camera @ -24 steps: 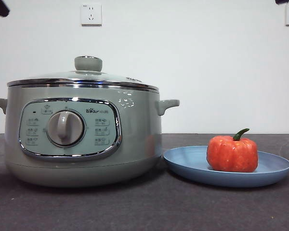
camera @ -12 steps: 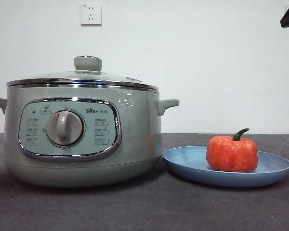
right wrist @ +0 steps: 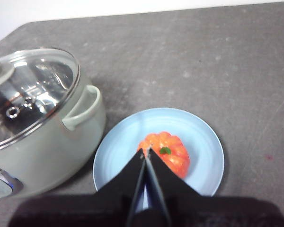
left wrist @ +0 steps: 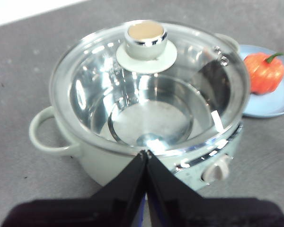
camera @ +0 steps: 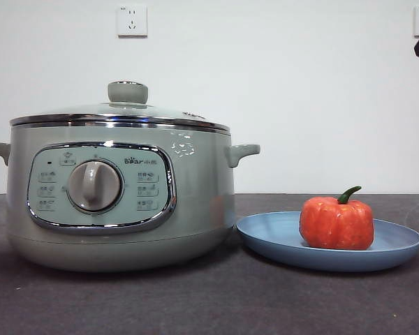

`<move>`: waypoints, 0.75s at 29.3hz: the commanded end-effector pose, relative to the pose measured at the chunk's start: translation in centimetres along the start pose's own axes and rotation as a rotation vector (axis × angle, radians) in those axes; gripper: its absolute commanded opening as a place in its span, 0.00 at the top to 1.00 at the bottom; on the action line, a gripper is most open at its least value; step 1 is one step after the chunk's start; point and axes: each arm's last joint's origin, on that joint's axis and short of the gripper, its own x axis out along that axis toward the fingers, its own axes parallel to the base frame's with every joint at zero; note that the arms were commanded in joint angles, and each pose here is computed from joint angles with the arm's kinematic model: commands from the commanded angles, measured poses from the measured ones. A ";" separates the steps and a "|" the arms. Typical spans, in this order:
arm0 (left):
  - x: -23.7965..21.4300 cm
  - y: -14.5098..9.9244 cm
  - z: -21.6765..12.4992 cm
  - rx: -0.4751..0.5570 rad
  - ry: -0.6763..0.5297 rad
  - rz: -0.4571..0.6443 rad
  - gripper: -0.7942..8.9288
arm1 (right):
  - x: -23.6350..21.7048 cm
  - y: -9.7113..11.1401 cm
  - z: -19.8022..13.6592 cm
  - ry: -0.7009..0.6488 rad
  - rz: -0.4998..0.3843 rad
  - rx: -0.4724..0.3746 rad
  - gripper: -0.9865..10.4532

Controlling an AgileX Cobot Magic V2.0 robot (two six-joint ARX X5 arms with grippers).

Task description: Take the pumpkin out from the steamer,put the pumpkin in the blue plate,close the lid

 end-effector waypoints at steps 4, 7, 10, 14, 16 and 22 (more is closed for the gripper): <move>-3.9 1.2 -1.2 -0.086 -0.271 0.105 0.92 | 0.1 -0.1 -0.4 0.022 -0.008 0.005 0.93; -4.1 1.9 -2.4 -0.109 -0.363 0.266 0.92 | 0.1 -0.1 -0.4 0.022 -0.008 0.005 0.93; -2.2 3.0 -5.0 -0.142 -0.373 0.425 0.92 | 0.1 -0.1 -0.4 0.021 -0.008 0.005 0.93; 1.8 4.4 -9.3 -0.184 -0.304 0.494 0.92 | 0.1 -0.1 -0.4 0.022 -0.008 0.005 0.93; 3.1 4.8 -11.0 -0.193 -0.280 0.504 0.92 | 0.1 -0.1 -0.4 0.022 -0.008 0.005 0.93; 4.3 4.9 -13.2 -0.218 -0.191 0.502 0.92 | 0.1 -0.1 -0.4 0.022 -0.007 0.005 0.93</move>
